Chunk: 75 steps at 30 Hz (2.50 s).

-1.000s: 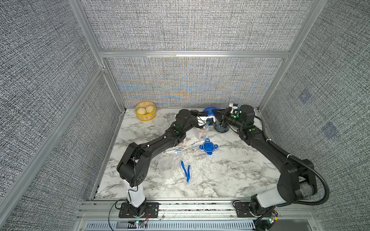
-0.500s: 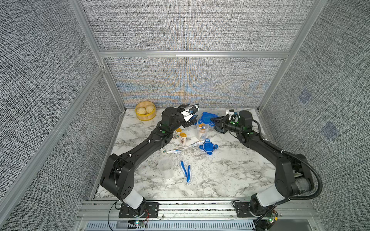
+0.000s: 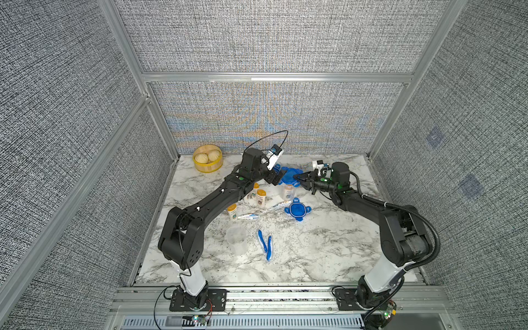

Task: Pack away toiletry kits
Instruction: Close the lid on the container.

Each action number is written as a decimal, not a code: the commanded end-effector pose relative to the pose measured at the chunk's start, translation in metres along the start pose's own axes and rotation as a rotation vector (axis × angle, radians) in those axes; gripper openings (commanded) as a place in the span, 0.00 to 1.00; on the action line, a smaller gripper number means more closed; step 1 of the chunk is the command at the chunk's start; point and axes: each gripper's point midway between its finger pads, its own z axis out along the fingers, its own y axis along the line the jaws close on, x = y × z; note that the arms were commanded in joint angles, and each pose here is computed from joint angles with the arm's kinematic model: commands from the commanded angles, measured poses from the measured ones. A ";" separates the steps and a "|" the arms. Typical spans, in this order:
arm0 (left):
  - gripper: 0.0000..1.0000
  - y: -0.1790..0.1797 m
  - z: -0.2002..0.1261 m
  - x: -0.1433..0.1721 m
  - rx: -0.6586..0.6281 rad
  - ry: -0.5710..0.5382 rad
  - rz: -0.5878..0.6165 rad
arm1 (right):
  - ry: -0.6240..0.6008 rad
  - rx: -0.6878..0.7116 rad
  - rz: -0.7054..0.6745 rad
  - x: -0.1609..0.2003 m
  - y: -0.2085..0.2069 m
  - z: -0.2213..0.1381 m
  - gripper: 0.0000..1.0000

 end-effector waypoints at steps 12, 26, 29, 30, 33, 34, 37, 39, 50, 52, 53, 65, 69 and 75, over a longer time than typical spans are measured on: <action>0.85 0.003 0.030 0.036 0.022 0.202 -0.099 | 0.027 -0.024 -0.067 -0.011 -0.012 0.012 0.00; 0.68 0.010 0.049 0.061 -0.006 0.308 -0.109 | 0.035 -0.016 -0.024 -0.015 -0.030 0.013 0.00; 0.68 0.010 0.053 0.065 -0.006 0.318 -0.109 | 0.033 -0.012 -0.018 -0.015 -0.032 0.013 0.00; 0.68 0.011 0.054 0.066 -0.012 0.319 -0.105 | 0.030 -0.008 -0.015 -0.016 -0.034 0.013 0.00; 0.68 0.011 0.060 0.071 -0.005 0.333 -0.096 | 0.037 -0.006 -0.008 -0.017 -0.038 0.015 0.00; 0.68 0.010 0.061 0.071 -0.001 0.332 -0.098 | 0.037 -0.009 -0.007 -0.017 -0.038 0.015 0.00; 0.67 0.010 0.064 0.076 0.003 0.349 -0.098 | 0.036 -0.010 -0.004 -0.017 -0.038 0.015 0.00; 0.65 0.010 0.064 0.079 0.003 0.358 -0.096 | 0.036 -0.007 -0.005 -0.017 -0.039 0.014 0.00; 0.64 0.004 0.062 0.091 0.027 0.388 -0.080 | 0.026 0.027 -0.007 -0.019 -0.045 0.012 0.16; 0.64 0.005 0.062 0.092 0.024 0.391 -0.078 | 0.023 0.035 -0.010 -0.018 -0.046 0.010 0.27; 0.63 0.004 0.062 0.092 0.025 0.391 -0.077 | 0.019 0.038 -0.016 -0.018 -0.046 0.008 0.32; 0.63 -0.002 0.061 0.081 0.068 0.359 -0.073 | -0.058 0.277 -0.115 -0.013 -0.051 -0.028 0.42; 0.63 -0.005 0.060 0.074 0.089 0.340 -0.082 | -0.140 0.458 -0.246 -0.017 -0.049 -0.052 0.50; 0.67 0.008 0.057 0.061 0.019 0.322 -0.096 | -0.195 0.585 -0.426 -0.023 -0.031 -0.074 0.57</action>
